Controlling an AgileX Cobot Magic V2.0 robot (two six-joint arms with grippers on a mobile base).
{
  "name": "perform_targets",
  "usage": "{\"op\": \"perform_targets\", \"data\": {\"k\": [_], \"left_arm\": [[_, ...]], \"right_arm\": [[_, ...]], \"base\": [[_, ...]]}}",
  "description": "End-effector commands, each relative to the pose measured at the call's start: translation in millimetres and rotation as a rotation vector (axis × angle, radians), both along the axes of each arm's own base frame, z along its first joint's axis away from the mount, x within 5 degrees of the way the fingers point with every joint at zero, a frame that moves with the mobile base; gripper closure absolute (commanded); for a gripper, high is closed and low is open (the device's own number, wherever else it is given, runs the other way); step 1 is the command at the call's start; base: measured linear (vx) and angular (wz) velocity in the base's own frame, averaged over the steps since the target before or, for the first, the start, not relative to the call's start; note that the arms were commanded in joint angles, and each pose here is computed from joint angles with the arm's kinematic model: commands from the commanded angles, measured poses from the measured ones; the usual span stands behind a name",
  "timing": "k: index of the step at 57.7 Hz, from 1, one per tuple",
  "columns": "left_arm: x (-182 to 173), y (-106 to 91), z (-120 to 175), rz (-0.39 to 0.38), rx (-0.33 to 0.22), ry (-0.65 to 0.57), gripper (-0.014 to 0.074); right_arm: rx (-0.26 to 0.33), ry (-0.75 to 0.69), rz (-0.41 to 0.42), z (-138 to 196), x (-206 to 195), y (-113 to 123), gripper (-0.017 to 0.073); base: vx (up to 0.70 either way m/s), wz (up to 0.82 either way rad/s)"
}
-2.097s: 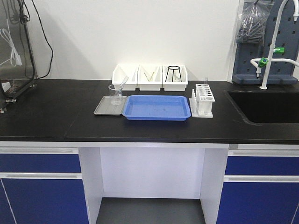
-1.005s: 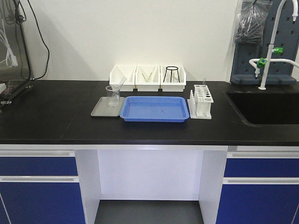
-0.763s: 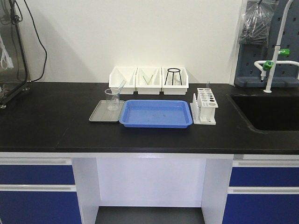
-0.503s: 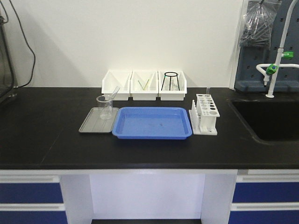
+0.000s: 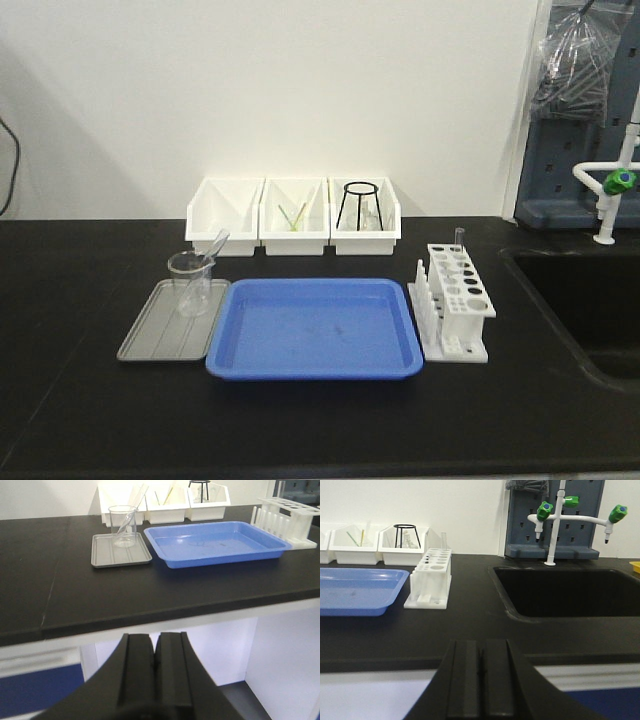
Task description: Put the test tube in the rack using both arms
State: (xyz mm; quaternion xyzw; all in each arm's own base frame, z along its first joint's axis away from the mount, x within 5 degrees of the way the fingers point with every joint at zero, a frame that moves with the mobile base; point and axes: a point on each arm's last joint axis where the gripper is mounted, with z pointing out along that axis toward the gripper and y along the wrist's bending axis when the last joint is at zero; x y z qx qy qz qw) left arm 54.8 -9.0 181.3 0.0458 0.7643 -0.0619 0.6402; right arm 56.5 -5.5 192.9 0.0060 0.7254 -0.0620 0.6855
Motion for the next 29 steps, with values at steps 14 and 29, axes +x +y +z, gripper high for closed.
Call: {"op": "perform_targets", "data": {"k": [14,29], "left_arm": [[-1.1,0.5,18.1,0.006,-0.031,-0.119,0.0601],[-1.1,0.5,18.1,0.006,-0.031,-0.119,0.0601]], "right_arm": [[-0.019,-0.069,-0.004,1.2,0.2,-0.4,0.057],[-0.019,-0.069,-0.004,1.2,0.2,-0.4,0.057]], "base": [[0.43,-0.03],[0.42,0.06]]}}
